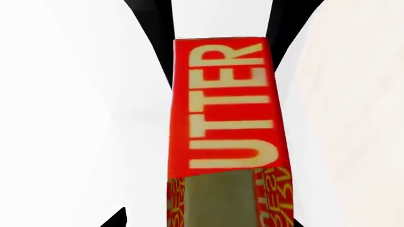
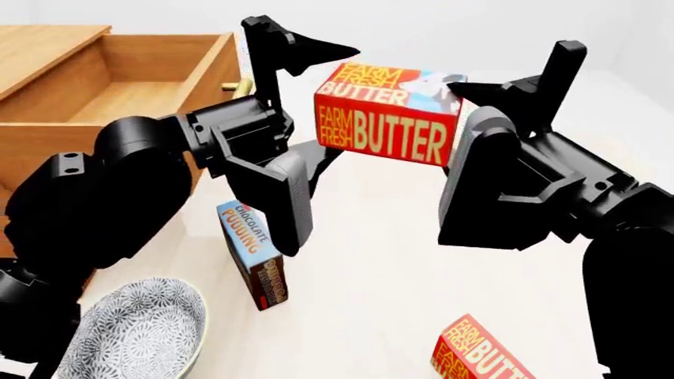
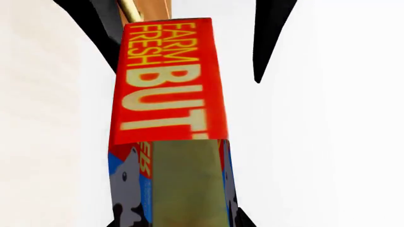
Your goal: Put the butter at the front in the top drawer of the cabinet and close it.
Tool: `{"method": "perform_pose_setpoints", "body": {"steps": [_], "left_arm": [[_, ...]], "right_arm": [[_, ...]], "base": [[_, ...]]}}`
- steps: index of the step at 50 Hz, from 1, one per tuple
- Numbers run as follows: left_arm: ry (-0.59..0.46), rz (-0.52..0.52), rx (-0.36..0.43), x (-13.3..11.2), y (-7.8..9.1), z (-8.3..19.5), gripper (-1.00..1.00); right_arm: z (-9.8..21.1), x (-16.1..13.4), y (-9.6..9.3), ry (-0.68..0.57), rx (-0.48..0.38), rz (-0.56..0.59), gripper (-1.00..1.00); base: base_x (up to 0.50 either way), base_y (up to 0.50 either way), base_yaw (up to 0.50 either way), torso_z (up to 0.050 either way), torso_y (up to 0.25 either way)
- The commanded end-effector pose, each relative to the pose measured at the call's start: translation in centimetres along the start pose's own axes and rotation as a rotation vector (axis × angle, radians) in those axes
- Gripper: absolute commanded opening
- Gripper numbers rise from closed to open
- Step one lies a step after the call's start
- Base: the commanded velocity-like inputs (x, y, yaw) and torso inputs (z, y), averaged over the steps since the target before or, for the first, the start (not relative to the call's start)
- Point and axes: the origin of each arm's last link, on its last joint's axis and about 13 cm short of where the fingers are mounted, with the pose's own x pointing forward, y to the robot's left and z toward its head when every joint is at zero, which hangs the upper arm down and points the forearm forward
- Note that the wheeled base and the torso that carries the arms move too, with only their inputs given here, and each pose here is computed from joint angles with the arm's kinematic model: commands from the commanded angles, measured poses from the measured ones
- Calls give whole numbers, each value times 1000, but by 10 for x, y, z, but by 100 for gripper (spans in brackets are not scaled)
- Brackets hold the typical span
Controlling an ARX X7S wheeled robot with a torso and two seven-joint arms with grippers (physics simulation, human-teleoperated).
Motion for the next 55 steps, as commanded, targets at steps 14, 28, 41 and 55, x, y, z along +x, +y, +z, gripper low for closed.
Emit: {"method": "perform_pose_setpoints", "body": {"steps": [14, 28, 41, 55], "left_arm": [[-100, 53, -31, 2, -4, 9, -100], [80, 112, -51, -15, 7, 18, -100], [331, 203, -373, -47, 31, 49, -100], [799, 320, -1007, -38, 90, 32, -100]], "right_arm": [[6, -1, -7, -28, 22, -57, -100], [-2, -12, -11, 154, 64, -127, 100], [-16, -33, 15, 332, 230, -152, 100], [0, -38, 27, 308, 859, -265, 100]], "base": [[0, 0, 0, 0, 1], [0, 0, 0, 1, 1], [0, 0, 0, 1, 1], [0, 0, 0, 0, 1]]}}
